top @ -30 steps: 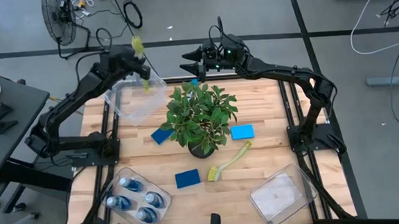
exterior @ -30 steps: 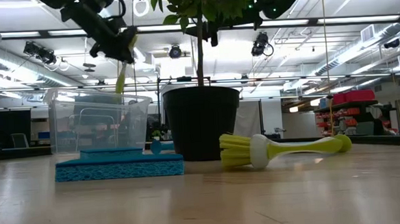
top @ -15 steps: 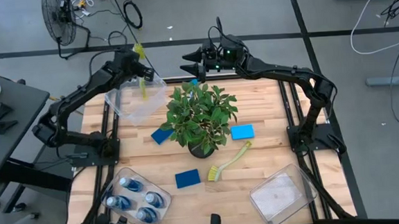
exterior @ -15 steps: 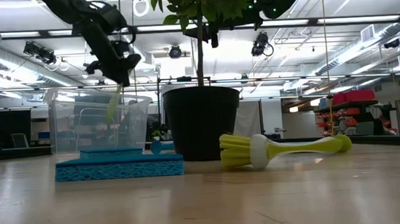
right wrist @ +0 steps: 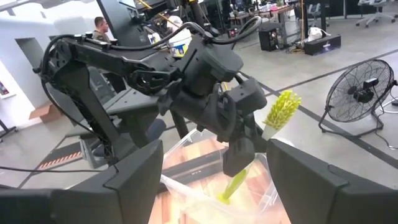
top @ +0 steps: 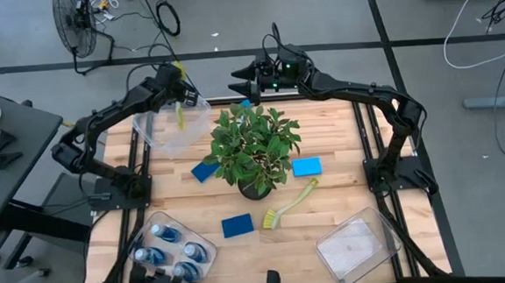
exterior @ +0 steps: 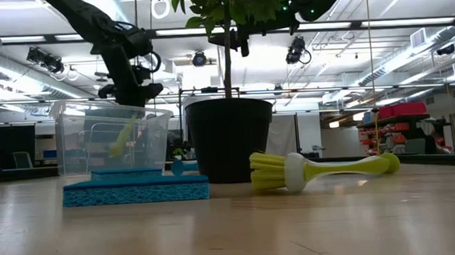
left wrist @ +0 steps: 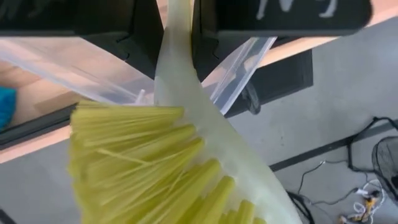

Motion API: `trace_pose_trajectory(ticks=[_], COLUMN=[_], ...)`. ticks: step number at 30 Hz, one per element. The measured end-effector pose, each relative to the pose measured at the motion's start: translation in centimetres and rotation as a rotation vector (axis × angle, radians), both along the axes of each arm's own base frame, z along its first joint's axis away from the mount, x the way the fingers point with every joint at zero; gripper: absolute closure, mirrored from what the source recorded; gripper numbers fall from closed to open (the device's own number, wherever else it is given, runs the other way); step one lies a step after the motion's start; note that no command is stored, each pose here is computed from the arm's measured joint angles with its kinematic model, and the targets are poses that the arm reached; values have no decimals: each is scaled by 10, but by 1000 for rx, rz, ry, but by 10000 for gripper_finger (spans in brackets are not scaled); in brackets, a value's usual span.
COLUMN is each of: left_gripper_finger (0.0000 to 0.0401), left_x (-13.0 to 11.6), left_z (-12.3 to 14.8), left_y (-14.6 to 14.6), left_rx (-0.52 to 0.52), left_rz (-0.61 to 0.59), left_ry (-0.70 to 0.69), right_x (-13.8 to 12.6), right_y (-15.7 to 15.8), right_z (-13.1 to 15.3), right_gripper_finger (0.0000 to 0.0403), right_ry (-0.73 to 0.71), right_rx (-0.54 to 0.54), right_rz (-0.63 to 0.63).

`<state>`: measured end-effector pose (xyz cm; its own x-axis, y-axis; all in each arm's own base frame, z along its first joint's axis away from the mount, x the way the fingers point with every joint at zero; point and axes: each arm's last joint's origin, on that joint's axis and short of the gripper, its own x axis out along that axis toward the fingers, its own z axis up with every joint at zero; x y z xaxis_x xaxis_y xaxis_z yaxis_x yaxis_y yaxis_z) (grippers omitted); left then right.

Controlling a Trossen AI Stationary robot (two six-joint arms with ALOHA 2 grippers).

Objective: Pick & Place Kitchen Sink Supplies
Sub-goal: Put the green kitchen brush into the top transparent bin, then put the blue kitchen brush into the top transparent bin

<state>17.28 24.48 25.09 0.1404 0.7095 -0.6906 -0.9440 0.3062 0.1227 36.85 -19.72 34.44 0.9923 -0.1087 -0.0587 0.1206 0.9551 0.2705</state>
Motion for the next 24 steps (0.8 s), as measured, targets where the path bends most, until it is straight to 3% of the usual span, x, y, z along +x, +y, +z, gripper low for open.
trace_pose_trajectory(ticks=[10, 17, 24], left_gripper_finger=[333, 298, 235], left_x=[-2, -2, -2], left_z=[-7, -6, -7], left_y=[7, 7, 6], left_rx=[-27, -37, -38], left_rz=[68, 99, 101], left_ry=[-47, -93, -95], right_x=[0, 0, 0], right_y=[0, 0, 1], right_z=[-1, -1, -1], right_gripper_finger=[117, 117, 117], right_ry=[9, 9, 9], right_rx=[7, 9, 9], right_rz=[1, 1, 2])
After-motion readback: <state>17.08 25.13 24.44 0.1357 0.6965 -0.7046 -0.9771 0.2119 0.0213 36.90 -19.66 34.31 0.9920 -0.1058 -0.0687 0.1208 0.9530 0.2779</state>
